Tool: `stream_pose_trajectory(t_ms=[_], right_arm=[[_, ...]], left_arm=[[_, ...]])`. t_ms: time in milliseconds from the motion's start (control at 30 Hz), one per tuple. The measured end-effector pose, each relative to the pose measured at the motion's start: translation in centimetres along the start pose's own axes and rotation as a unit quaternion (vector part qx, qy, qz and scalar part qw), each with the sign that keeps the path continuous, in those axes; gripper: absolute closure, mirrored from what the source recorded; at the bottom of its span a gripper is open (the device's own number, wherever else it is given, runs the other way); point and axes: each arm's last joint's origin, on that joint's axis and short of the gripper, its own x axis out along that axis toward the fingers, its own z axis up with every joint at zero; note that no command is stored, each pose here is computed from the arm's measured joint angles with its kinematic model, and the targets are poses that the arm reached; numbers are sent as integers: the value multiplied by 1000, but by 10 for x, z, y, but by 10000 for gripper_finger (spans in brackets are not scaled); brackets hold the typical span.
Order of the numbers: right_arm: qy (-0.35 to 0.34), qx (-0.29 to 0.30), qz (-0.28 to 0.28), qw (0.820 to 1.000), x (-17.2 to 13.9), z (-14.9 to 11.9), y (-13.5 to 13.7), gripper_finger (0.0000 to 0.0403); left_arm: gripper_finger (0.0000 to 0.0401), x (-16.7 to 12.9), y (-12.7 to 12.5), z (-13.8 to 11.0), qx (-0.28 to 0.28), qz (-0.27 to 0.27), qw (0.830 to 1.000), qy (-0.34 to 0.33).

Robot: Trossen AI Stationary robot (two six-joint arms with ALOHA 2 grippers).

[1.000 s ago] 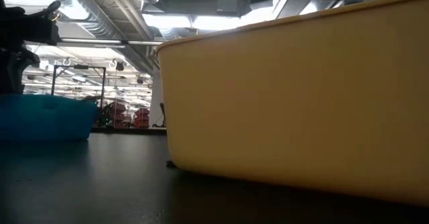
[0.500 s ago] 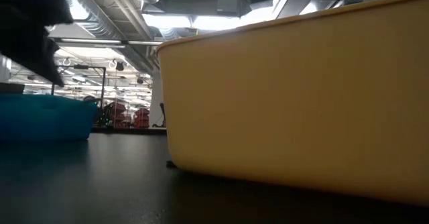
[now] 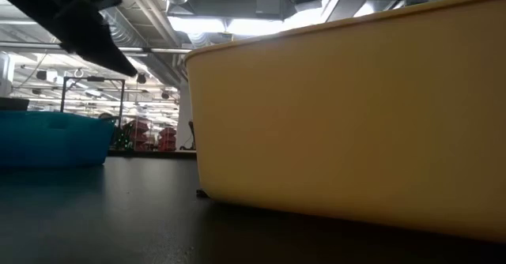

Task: Sort silverware by color (type)
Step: Put the blue spoon into the blue bin

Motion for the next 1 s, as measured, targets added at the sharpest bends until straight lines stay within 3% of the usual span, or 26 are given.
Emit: stream_pose_trajectory(t_ms=[200, 500, 633, 767, 1000], right_arm=[[0, 0, 0, 1000, 0, 0, 0, 276], [0, 0, 0, 1000, 0, 0, 0, 276], [0, 0, 0, 1000, 0, 0, 0, 276], [1, 1, 2, 1000, 0, 0, 1, 276], [3, 2, 6, 1000, 0, -1, 1, 276]], left_arm=[[338, 22, 3, -1, 33, -4, 998, 61], [338, 45, 6, -8, 34, 1, 990, 134], [338, 47, 9, -12, 36, 4, 986, 162], [338, 45, 10, -16, 29, -25, 979, 202], [338, 42, 13, -19, 12, 3, 977, 211]])
